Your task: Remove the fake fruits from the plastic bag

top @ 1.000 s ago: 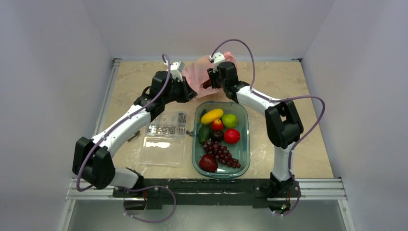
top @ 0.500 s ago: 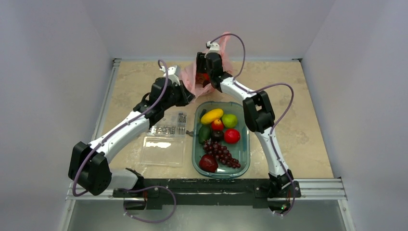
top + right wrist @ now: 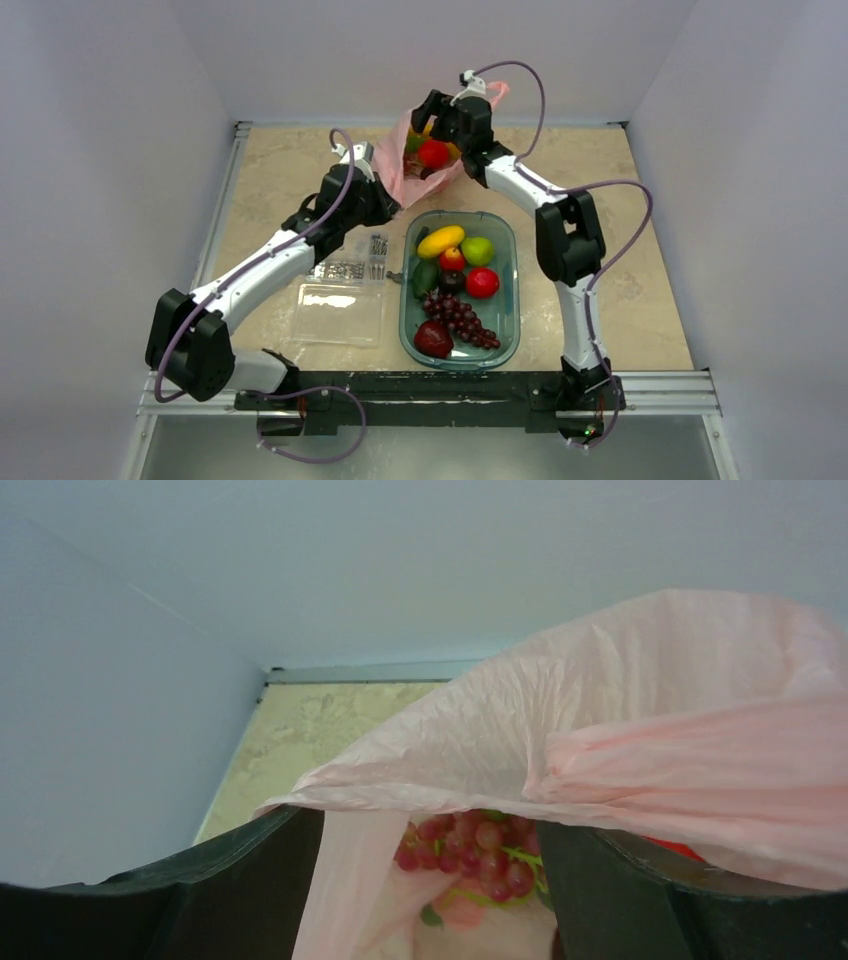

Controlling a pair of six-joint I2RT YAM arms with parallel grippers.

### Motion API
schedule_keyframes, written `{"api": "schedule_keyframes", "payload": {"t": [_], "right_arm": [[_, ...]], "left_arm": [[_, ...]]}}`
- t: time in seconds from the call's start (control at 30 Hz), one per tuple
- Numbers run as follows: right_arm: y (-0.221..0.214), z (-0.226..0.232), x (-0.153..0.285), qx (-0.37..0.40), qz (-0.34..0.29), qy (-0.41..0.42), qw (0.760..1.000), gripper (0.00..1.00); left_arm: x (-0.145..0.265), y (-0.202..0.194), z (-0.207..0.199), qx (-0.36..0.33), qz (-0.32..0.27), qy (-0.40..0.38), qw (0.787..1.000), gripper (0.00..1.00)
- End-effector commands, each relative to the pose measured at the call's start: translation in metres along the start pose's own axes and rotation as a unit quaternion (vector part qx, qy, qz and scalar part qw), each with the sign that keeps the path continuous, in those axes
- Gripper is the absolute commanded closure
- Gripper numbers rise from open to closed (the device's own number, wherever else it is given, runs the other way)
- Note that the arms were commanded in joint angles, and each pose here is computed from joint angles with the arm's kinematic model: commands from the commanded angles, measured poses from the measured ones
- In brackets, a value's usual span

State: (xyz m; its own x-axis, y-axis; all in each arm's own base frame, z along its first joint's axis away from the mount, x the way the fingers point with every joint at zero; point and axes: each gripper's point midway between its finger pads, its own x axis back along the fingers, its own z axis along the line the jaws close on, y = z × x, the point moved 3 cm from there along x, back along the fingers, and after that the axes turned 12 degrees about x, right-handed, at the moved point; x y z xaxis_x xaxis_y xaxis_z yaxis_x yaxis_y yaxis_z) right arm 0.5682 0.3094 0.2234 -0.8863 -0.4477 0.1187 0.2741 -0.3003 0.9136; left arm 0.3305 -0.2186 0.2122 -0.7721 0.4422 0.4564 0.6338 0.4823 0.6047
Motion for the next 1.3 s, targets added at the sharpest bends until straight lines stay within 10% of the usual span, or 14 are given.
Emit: {"api": "schedule_keyframes", "payload": {"t": [0.0,0.23,0.43,0.53,1.27], "right_arm": [[0.013,0.012,0.042,0.084,0.04,0.021,0.995,0.19],[-0.026,0.005,0.086,0.169,0.095,-0.001,0.981,0.17],[-0.052,0.012,0.108,0.184,0.105,-0.014,0.977,0.35],[-0.059,0.011,0.118,0.159,0.105,-0.017,0.982,0.52],[-0.03,0.009,0.132,0.131,0.04,-0.049,0.989,0.61]], "left_arm": [[0.003,0.012,-0.018,-0.029,0.001,-0.019,0.999,1.0],[0.003,0.014,-0.024,-0.065,0.016,-0.029,0.997,0.86],[0.019,0.028,-0.039,-0.151,-0.001,-0.07,0.986,0.18],[0.035,0.04,-0.049,-0.19,-0.029,-0.09,0.977,0.03],[-0.091,0.099,-0.026,-0.242,-0.055,0.104,0.963,0.0]]}}
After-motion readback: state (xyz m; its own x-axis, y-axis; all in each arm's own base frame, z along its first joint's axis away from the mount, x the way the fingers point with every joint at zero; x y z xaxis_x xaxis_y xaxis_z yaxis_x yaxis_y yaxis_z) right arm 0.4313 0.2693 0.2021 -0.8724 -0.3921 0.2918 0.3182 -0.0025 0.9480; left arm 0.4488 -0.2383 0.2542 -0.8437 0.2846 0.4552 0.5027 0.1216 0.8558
